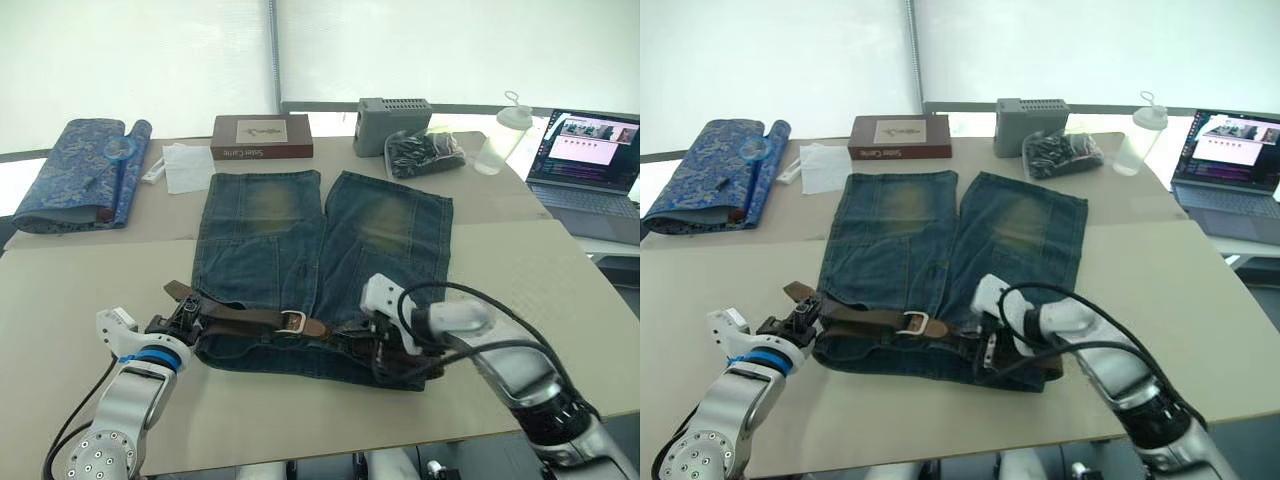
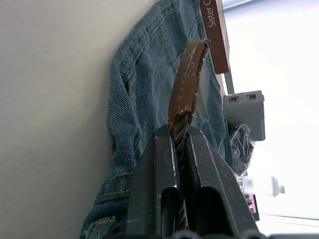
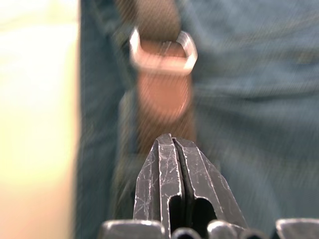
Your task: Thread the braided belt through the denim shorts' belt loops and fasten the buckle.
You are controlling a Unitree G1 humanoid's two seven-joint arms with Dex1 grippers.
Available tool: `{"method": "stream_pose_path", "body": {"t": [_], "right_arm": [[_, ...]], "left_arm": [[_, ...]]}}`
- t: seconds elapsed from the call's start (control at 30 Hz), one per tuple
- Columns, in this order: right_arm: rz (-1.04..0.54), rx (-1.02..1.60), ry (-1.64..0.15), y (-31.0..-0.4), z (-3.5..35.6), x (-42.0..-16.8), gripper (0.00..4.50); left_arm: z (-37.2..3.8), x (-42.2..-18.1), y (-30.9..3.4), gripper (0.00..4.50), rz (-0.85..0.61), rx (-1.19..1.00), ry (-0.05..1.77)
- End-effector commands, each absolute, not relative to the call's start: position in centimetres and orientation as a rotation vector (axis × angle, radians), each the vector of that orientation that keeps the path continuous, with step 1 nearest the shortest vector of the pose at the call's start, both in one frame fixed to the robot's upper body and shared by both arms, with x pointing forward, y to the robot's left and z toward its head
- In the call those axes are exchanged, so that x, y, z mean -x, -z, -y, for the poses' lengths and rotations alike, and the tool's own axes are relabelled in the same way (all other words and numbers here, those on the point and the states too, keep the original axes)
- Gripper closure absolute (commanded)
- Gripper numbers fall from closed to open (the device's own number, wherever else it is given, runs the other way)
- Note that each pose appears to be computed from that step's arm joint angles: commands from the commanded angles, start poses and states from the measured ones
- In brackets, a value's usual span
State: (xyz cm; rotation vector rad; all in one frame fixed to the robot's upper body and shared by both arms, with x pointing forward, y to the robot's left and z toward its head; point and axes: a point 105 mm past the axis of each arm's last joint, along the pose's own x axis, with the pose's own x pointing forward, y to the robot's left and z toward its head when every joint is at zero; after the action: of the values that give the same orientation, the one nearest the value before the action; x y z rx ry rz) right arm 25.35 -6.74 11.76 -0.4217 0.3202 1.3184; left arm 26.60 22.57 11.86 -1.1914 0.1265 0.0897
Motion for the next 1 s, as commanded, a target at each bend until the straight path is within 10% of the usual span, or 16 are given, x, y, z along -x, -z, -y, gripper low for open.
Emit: {"method": "stream_pose_path", "body": {"t": [0.03, 0.6, 1.0], "right_arm": [[-0.298, 0.431, -1.396, -12.5, 6.2, -23.5, 4.44], [-0.633, 0.797, -1.235, -4.6, 12.1, -24.0, 4.44], [-0.313, 0.323, -1.344, -12.7, 6.2, -22.8, 4.44]], "left_arm": [[-22.5, -26.8, -13.0, 4.50, -0.096, 1.182, -0.057], [-27.1, -27.3, -15.0, 4.50, -0.030, 1.098, -0.106], [-25.3, -27.3, -14.6, 4.50, -0.101, 0.975, -0.011]]}}
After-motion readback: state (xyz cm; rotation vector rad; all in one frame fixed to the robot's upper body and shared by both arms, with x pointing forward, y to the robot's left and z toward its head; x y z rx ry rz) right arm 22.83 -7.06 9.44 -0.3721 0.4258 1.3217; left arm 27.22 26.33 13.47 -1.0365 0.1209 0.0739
